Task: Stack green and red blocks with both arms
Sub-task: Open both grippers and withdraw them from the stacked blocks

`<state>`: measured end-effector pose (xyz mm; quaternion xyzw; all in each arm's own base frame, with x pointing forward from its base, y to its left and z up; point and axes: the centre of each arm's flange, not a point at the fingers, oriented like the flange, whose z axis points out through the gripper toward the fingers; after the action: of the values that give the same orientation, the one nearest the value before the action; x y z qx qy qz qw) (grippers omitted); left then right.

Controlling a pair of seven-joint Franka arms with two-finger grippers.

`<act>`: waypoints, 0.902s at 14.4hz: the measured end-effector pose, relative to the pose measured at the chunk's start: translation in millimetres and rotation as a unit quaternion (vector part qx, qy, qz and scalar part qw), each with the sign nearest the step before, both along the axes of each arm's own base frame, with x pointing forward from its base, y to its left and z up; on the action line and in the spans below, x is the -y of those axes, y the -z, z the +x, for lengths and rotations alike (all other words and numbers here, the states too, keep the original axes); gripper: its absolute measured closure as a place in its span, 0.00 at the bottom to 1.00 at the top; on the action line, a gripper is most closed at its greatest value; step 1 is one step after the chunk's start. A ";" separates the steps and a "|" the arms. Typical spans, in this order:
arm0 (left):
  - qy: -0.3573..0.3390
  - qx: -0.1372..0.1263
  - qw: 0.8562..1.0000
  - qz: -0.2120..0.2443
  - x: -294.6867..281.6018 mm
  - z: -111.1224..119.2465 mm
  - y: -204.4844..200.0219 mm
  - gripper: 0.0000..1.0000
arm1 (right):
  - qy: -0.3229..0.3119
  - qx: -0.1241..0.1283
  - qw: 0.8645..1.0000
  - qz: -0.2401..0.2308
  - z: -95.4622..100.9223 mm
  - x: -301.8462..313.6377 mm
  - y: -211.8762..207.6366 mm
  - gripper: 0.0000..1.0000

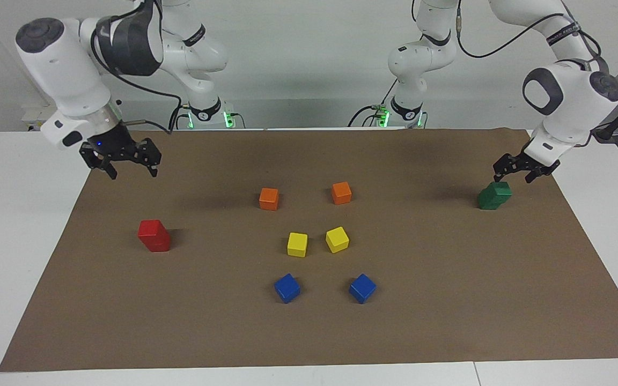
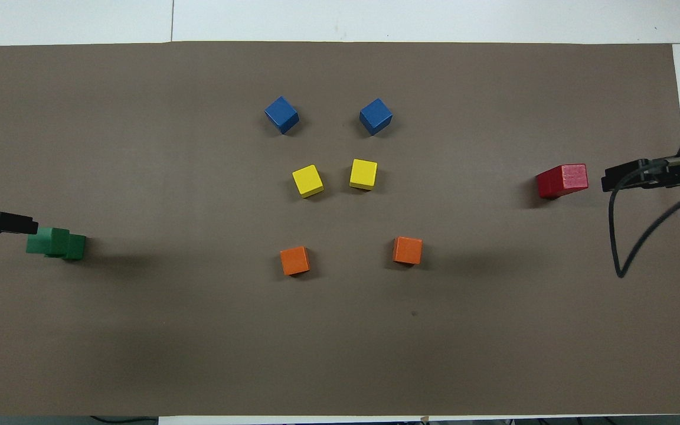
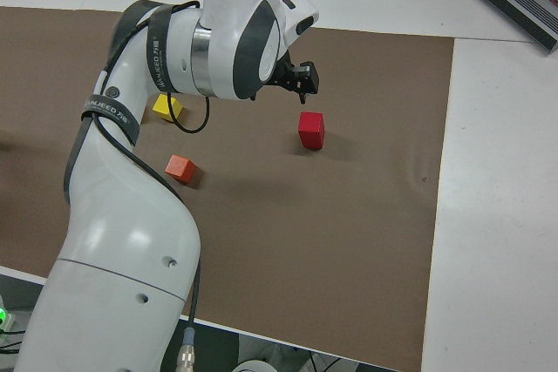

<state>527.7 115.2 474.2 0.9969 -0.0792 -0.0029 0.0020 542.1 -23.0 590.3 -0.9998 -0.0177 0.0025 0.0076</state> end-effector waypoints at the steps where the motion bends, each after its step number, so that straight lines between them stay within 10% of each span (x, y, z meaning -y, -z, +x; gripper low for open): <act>1: 0.003 0.008 1.000 0.002 3.3 -3.0 -16.8 0.00 | 0.000 -0.006 1.000 0.000 -5.5 0.4 -15.9 0.00; 13: -0.037 0.004 0.999 0.003 66.1 -6.5 -141.1 0.00 | 0.007 -0.031 0.999 -0.001 8.6 9.4 -13.2 0.00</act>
<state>521.2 49.1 615.3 0.9991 -0.0422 0.0005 -0.0010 550.7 -32.3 603.5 -0.9994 -0.0107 0.0334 0.0069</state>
